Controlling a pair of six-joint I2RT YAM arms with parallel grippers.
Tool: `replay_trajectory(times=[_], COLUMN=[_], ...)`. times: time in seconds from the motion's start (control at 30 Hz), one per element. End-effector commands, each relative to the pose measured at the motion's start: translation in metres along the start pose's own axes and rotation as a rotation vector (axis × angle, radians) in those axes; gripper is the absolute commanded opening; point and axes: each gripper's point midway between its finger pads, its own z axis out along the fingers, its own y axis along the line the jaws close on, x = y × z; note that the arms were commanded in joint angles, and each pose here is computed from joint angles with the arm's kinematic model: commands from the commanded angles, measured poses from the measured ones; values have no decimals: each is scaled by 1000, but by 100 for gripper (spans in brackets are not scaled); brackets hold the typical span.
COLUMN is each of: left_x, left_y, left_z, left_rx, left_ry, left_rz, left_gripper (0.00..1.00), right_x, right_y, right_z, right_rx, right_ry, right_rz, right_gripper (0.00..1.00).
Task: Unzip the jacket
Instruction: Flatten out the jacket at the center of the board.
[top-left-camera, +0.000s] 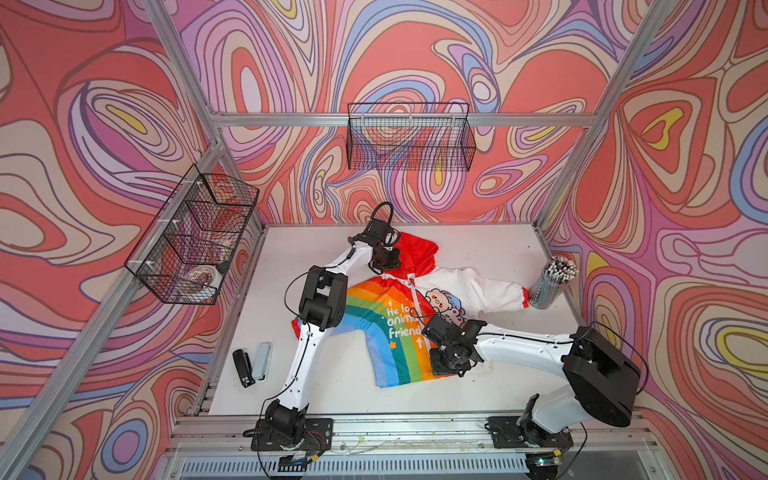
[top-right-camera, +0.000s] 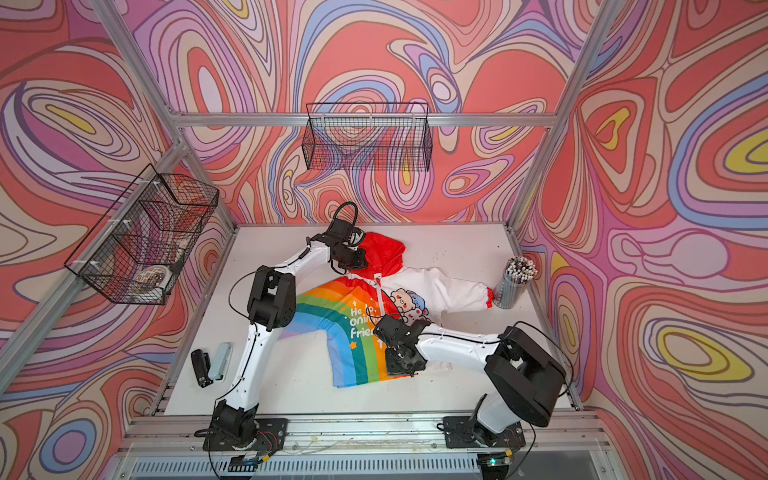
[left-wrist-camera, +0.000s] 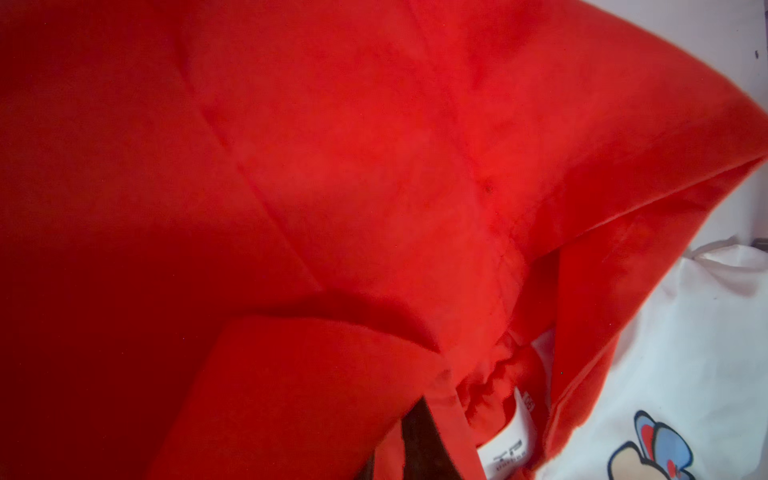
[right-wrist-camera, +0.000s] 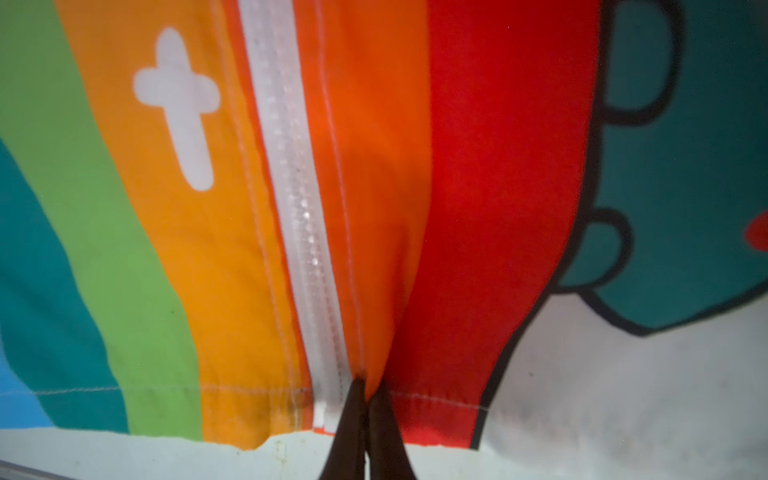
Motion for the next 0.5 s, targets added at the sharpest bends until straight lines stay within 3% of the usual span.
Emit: replay_trajectory(times=[0.0, 0.17, 0.3, 0.47], left_x=[25, 27, 19, -21], left_y=[29, 27, 3, -45], left_z=[17, 19, 7, -47], left_rx=[-68, -52, 40, 134], left_ry=[85, 94, 81, -33], left_rz=[-49, -55, -55, -6], left_gripper=[16, 21, 39, 65], right_x=[35, 36, 1, -52], right_y=[-16, -12, -1, 12], right_z=[1, -3, -28, -76], right_rx=[45, 31, 5, -24], right_ry=[123, 121, -47, -309], right_rz=[1, -11, -26, -30], right_gripper=[0, 1, 18, 27])
